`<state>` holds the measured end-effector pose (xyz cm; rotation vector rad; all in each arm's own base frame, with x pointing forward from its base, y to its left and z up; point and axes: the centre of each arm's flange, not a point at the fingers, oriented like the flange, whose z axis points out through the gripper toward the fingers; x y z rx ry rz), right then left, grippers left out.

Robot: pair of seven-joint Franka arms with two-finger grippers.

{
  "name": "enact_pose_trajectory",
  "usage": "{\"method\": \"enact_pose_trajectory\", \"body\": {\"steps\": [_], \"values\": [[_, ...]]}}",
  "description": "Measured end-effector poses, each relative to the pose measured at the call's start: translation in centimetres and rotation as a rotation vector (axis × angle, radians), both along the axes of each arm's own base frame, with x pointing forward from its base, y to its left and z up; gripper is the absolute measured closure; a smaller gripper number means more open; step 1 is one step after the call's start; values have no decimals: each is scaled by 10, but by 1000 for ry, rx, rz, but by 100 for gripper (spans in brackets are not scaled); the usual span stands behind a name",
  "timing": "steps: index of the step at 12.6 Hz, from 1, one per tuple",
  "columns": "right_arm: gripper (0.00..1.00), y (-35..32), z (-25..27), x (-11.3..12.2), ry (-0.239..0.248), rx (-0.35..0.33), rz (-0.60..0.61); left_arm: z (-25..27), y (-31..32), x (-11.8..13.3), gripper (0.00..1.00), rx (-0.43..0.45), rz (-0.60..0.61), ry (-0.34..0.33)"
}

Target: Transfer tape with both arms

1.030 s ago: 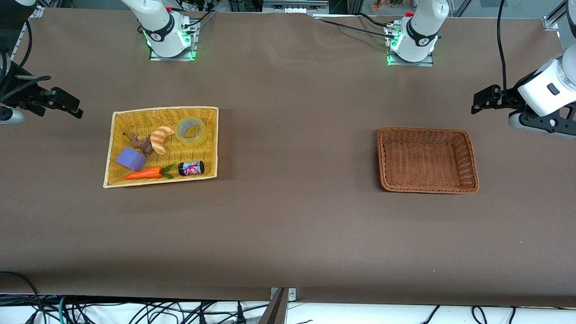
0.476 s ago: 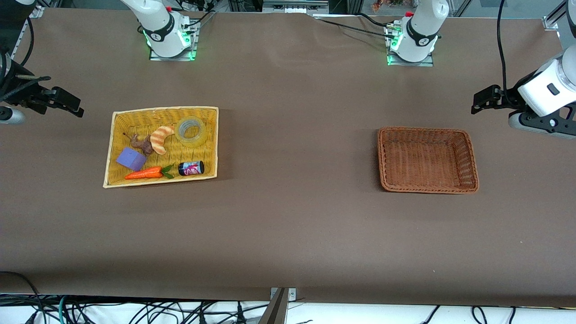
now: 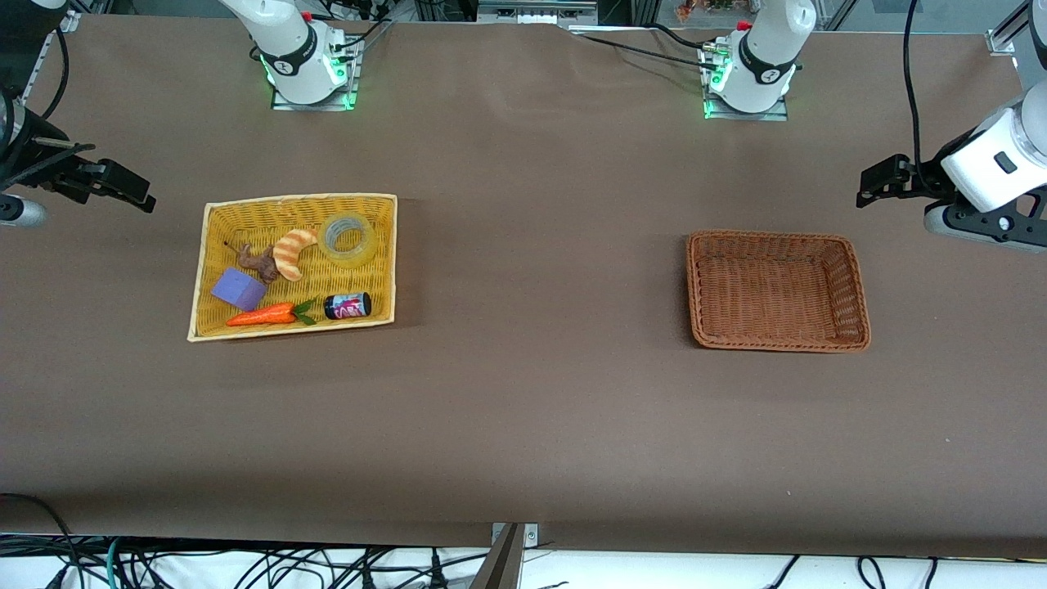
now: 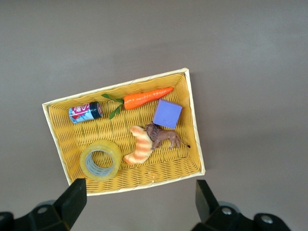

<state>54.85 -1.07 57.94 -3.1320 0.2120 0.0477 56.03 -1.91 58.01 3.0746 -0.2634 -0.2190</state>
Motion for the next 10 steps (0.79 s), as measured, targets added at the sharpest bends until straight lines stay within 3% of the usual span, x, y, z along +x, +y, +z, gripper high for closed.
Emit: {"method": "enact_pose_trajectory", "body": {"steps": [10], "values": [[0,20,-15,-1,68,-1,-5,1,0,2,0,0,1,-16]]}}
